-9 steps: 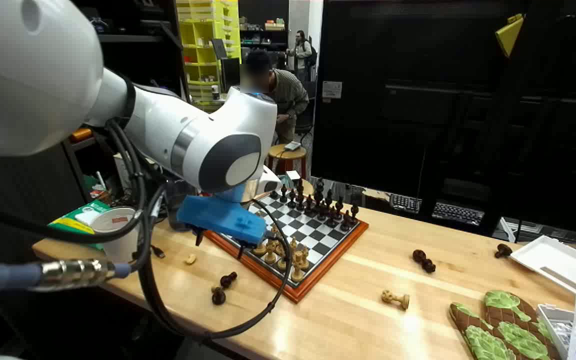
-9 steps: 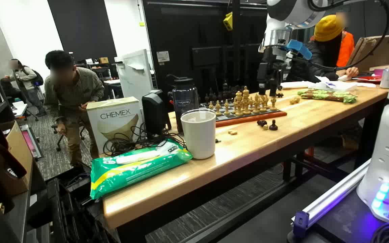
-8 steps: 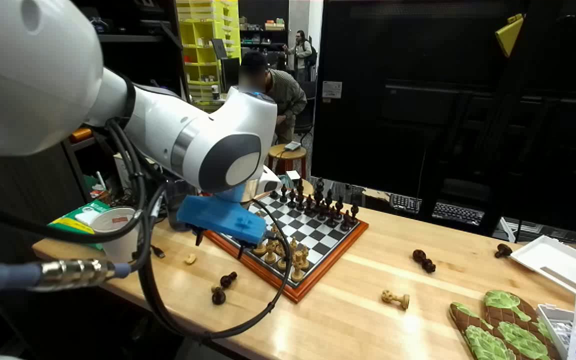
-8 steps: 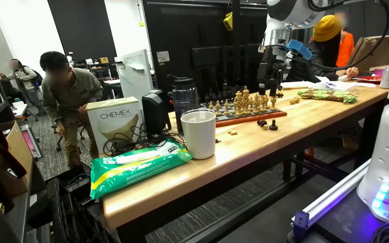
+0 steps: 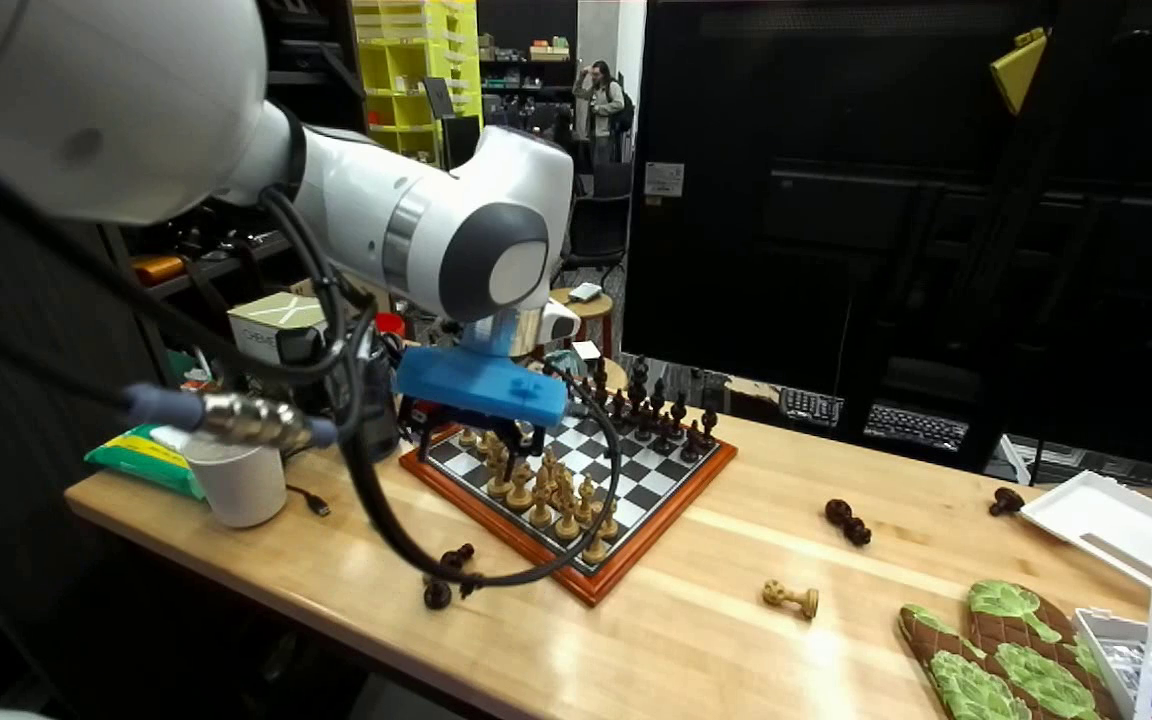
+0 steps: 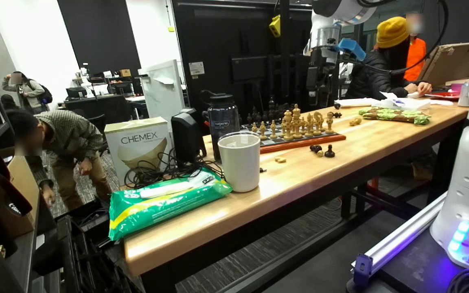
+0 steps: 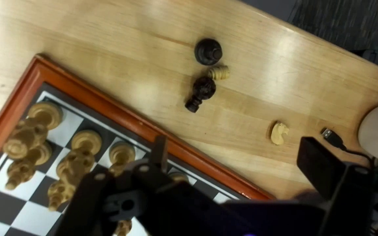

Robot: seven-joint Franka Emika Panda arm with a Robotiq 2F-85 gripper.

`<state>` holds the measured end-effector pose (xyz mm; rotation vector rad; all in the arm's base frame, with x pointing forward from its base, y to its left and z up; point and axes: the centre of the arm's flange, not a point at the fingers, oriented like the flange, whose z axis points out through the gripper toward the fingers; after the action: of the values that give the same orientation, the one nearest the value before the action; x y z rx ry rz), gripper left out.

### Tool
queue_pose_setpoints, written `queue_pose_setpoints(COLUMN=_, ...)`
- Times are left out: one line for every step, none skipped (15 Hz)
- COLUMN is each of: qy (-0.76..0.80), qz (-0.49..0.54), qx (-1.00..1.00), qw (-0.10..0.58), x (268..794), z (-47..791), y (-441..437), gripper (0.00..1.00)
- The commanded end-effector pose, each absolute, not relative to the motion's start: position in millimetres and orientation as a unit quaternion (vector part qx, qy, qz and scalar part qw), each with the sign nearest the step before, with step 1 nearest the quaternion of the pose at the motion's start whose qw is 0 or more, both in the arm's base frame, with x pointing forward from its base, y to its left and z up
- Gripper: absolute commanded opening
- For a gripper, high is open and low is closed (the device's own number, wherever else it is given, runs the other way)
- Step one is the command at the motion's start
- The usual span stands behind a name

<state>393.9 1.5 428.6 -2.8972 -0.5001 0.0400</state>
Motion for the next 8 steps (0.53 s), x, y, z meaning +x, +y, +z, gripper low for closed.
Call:
queue_pose_setpoints(qy=-0.229, qz=0.035, qx=-0.971, qw=0.054, x=450.9, z=456.0, y=-2.7, gripper=1.0)
queue_pose_setpoints(qy=-0.251, qz=0.033, qx=-0.967, qw=0.034, x=467.2, z=462.4, y=-0.5, gripper=1.0)
queue_pose_setpoints(qy=-0.273, qz=0.029, qx=-0.962, qw=0.016, x=482.3, z=468.5, y=2.9, gripper=1.0)
queue_pose_setpoints(qy=-0.294, qz=0.022, qx=-0.955, qw=0.0, x=499.0, z=473.6, y=9.8, gripper=1.0)
queue_pose_setpoints(qy=-0.316, qz=0.017, qx=-0.949, qw=-0.015, x=514.1, z=478.2, y=17.8, gripper=1.0)
queue_pose_setpoints(qy=-0.336, qz=0.013, qx=-0.941, qw=-0.03, x=529.5, z=482.2, y=28.7, gripper=1.0)
queue_pose_setpoints(qy=-0.357, qz=0.007, qx=-0.933, qw=-0.042, x=541.9, z=485.2, y=38.2, gripper=1.0)
queue_pose_setpoints(qy=-0.374, qz=0.004, qx=-0.926, qw=-0.054, x=555.1, z=487.8, y=49.3, gripper=1.0)
